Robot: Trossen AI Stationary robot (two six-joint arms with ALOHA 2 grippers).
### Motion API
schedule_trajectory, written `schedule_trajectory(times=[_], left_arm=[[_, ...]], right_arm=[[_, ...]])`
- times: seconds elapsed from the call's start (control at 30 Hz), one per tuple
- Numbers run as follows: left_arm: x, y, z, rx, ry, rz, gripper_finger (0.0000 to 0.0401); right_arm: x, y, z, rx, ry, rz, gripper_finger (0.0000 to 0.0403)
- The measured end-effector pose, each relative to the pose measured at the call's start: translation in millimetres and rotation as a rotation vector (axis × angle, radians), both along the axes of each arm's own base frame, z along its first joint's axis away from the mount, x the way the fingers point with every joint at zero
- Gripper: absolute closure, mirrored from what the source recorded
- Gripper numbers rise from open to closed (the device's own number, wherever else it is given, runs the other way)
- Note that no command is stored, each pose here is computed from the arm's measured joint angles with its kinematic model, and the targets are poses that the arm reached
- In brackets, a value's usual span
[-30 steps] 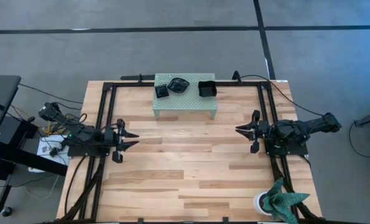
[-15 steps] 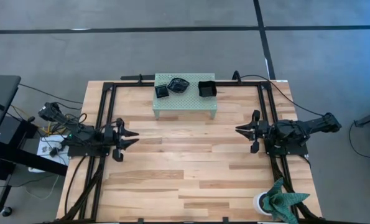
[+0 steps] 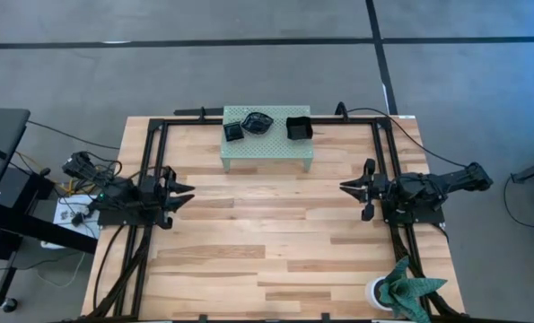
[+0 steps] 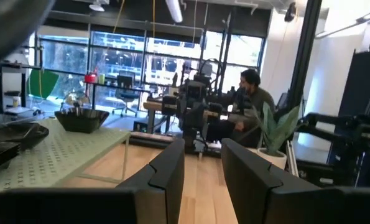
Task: Pick & Place Mini shaped plates
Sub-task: Return to Home Position
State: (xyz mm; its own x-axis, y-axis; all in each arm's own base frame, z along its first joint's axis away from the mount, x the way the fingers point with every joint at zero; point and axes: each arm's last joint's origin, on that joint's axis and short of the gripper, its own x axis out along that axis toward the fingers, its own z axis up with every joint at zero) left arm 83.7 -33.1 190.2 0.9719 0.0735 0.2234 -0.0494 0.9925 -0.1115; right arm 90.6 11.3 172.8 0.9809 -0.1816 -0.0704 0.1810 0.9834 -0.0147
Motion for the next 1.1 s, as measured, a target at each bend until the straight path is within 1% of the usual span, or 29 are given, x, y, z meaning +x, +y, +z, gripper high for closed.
schedule_trajectory(times=[0.13,0.47,0.63,0.83,1.1], left_arm=[[0.5,-1.1,-3.2,0.019,0.03,-0.011,0.0293],[0.8,-1.3,-4.8,-0.001,0.043,-0.02,0.0293],[0.8,-2.7,-4.6,0.008,0.036,-0.066,0.0293],[0.8,-2.7,-4.6,0.009,0.037,-0.065,0.0293],[0.8,-1.1,-4.9,0.008,0.045,-0.01,0.0293]], right_arm=[[0.1,0.0,0.0,0.0,-0.001,0.0,0.0356],[0.1,0.0,0.2,0.001,-0.003,0.0,0.0356],[0.1,0.0,0.2,0.001,-0.004,0.0,0.0356],[0.1,0.0,0.2,0.001,-0.004,0.0,0.0356],[0.1,0.0,0.3,0.001,-0.005,0.0,0.0356]])
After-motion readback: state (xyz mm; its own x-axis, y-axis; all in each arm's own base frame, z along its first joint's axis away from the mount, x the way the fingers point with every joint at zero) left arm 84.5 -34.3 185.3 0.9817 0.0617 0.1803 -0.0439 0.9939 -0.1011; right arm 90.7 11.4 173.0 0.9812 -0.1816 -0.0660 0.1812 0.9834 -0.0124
